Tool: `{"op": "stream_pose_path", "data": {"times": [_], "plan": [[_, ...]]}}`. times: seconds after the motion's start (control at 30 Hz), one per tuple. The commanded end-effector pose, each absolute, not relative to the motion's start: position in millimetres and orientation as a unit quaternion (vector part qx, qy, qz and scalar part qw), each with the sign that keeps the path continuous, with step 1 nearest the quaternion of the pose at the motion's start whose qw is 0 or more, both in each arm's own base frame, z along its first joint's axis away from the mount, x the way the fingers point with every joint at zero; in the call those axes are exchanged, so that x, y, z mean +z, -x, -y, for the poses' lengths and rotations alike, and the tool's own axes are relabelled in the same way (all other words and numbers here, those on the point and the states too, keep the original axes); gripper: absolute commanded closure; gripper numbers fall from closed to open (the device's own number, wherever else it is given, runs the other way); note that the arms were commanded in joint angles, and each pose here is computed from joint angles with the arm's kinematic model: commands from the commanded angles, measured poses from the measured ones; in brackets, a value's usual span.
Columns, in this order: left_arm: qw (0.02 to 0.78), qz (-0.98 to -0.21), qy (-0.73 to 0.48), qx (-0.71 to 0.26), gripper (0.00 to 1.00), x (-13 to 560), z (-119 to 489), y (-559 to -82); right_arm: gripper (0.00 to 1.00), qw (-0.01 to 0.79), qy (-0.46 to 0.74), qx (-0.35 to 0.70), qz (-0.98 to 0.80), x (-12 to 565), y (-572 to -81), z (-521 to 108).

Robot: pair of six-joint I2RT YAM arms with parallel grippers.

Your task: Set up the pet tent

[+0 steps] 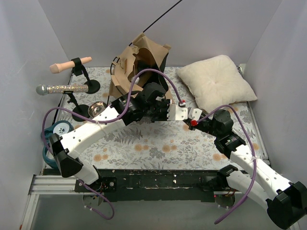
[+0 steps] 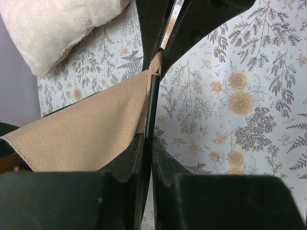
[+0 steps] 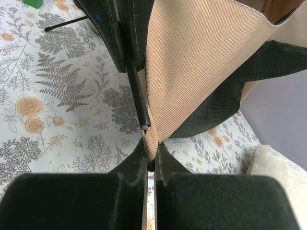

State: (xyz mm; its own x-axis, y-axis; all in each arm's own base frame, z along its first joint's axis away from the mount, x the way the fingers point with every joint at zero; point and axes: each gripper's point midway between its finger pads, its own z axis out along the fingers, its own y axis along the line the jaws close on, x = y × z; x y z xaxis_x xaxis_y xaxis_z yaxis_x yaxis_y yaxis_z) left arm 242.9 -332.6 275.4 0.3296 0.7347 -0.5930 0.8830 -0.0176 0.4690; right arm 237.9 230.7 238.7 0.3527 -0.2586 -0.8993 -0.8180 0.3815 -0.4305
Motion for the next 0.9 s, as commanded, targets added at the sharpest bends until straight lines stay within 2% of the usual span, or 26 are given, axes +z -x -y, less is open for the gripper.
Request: {"op": "stream_pose_path", "data": {"times": [0.0,0.87], "plan": [[0.383,-0.647,-0.657,0.052,1.0,267.2,263.5,-293.6,0.99,0.65,0.505,0.238,-0.516,250.1,-227.4,-229.9],[0.395,-0.623,-0.672,0.067,1.0,266.9,256.8,-291.8,0.99,0.636,0.484,0.28,-0.533,251.3,-223.4,-236.0]]}}
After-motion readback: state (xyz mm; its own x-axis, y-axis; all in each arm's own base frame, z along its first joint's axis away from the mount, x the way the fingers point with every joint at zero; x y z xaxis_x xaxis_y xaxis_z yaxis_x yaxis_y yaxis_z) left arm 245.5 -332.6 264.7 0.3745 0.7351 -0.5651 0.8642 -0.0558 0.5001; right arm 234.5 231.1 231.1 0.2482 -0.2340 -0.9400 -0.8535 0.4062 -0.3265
